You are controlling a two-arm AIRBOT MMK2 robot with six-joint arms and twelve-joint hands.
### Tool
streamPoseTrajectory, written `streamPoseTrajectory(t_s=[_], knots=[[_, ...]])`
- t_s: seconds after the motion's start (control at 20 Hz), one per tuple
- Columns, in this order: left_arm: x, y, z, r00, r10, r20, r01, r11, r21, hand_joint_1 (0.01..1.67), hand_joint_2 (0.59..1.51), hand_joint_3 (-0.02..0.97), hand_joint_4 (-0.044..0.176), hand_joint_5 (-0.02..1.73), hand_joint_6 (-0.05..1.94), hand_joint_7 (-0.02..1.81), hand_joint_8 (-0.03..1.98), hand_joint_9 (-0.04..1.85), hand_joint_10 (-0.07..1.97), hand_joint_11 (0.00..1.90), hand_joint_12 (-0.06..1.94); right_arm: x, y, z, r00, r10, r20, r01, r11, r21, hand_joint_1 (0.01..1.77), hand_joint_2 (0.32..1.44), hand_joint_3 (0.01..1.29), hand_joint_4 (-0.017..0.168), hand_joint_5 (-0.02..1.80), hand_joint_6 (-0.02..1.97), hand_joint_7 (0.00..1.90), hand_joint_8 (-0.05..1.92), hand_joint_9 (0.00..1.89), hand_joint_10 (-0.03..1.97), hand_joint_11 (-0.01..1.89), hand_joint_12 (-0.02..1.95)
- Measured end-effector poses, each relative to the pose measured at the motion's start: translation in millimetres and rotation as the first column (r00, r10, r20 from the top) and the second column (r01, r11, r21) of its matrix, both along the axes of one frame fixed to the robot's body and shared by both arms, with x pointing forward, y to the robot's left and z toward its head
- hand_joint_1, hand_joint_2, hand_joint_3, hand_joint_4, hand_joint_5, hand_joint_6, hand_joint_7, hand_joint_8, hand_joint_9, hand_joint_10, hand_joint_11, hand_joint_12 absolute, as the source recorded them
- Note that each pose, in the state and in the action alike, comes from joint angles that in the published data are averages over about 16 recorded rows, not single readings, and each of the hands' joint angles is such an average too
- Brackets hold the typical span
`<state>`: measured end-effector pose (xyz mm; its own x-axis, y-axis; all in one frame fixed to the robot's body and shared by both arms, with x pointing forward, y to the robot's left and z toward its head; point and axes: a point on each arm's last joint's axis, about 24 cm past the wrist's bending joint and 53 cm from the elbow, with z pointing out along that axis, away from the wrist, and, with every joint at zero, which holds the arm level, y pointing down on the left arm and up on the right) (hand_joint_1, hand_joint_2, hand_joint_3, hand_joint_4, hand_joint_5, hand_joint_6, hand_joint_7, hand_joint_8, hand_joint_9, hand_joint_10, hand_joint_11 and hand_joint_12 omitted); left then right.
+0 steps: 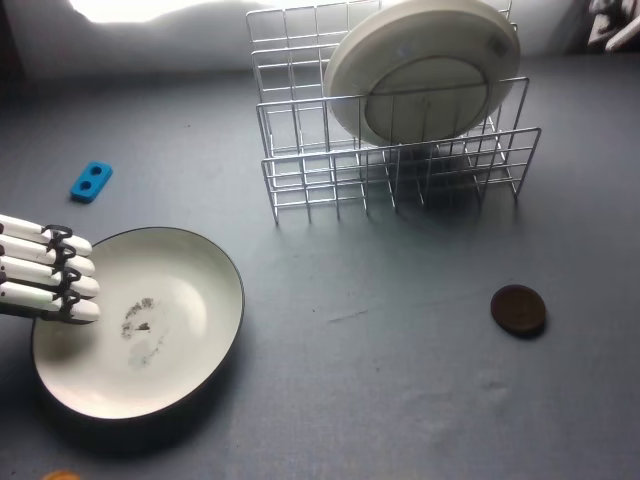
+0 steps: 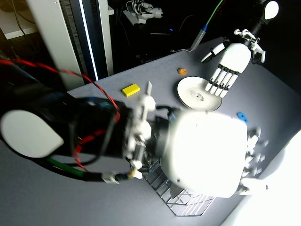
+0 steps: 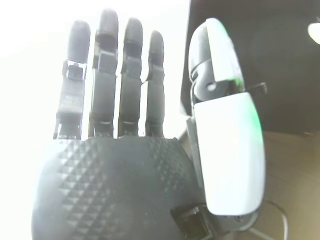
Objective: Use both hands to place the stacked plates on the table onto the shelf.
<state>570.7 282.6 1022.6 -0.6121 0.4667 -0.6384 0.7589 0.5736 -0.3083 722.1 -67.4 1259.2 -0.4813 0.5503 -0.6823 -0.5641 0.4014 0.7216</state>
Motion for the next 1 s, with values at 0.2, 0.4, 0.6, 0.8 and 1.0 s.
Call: streamPoseTrajectory(t_s=[0.2, 0.4, 0.6, 0.8, 1.0], knots=[[-0.4, 2.8, -6.5, 0.9998, 0.016, -0.010, -0.015, 0.9998, 0.011, 0.02, 1.125, 0.013, 0.000, 0.06, 0.01, 0.05, 0.00, 0.02, 0.01, 0.01, -0.02, -31.2, 22.1, 9.2, 0.993, 0.067, 0.092, -0.062, 0.996, -0.057, 0.81, 1.01, 0.01, -0.001, 0.39, 0.02, 0.42, 0.00, 0.41, 0.02, 0.13, 0.65], [-1.7, 6.5, -12.6, 0.9990, 0.036, -0.026, -0.036, 0.9991, 0.021, 0.02, 1.127, 0.013, -0.003, 0.05, 0.00, 0.05, 0.00, 0.02, 0.01, 0.01, -0.03, -60.7, 53.6, -0.2, 0.981, 0.137, 0.137, -0.120, 0.985, -0.124, 0.73, 0.94, 0.01, -0.001, 0.19, 0.02, 0.20, 0.00, 0.19, 0.02, 0.04, 0.36], [-4.0, 10.5, -18.7, 0.9971, 0.060, -0.048, -0.058, 0.9978, 0.031, 0.02, 1.130, 0.013, -0.006, 0.04, -0.01, 0.05, 0.00, 0.02, 0.01, 0.01, -0.03, -82.5, 88.7, -25.9, 0.971, 0.193, 0.140, -0.165, 0.968, -0.191, 0.75, 0.88, 0.01, 0.000, 0.05, 0.02, 0.05, 0.00, 0.05, 0.02, 0.01, 0.08], [-6.4, 13.5, -23.0, 0.9941, 0.082, -0.070, -0.080, 0.9961, 0.038, 0.02, 1.133, 0.014, -0.009, 0.03, -0.03, 0.05, 0.00, 0.02, 0.01, 0.01, -0.03, -97.5, 120.6, -56.1, 0.963, 0.237, 0.125, -0.203, 0.949, -0.240, 0.85, 0.86, 0.01, 0.001, 0.02, 0.02, 0.01, 0.00, 0.02, 0.02, 0.01, 0.01], [-8.6, 15.2, -26.0, 0.9909, 0.101, -0.090, -0.097, 0.9944, 0.040, 0.02, 1.134, 0.013, -0.010, 0.02, -0.03, 0.04, 0.00, 0.02, 0.01, 0.01, -0.03, -107.4, 146.7, -91.3, 0.961, 0.263, 0.085, -0.230, 0.932, -0.279, 1.03, 0.89, 0.01, 0.001, 0.02, 0.02, 0.01, 0.00, 0.02, 0.02, 0.02, 0.02]])
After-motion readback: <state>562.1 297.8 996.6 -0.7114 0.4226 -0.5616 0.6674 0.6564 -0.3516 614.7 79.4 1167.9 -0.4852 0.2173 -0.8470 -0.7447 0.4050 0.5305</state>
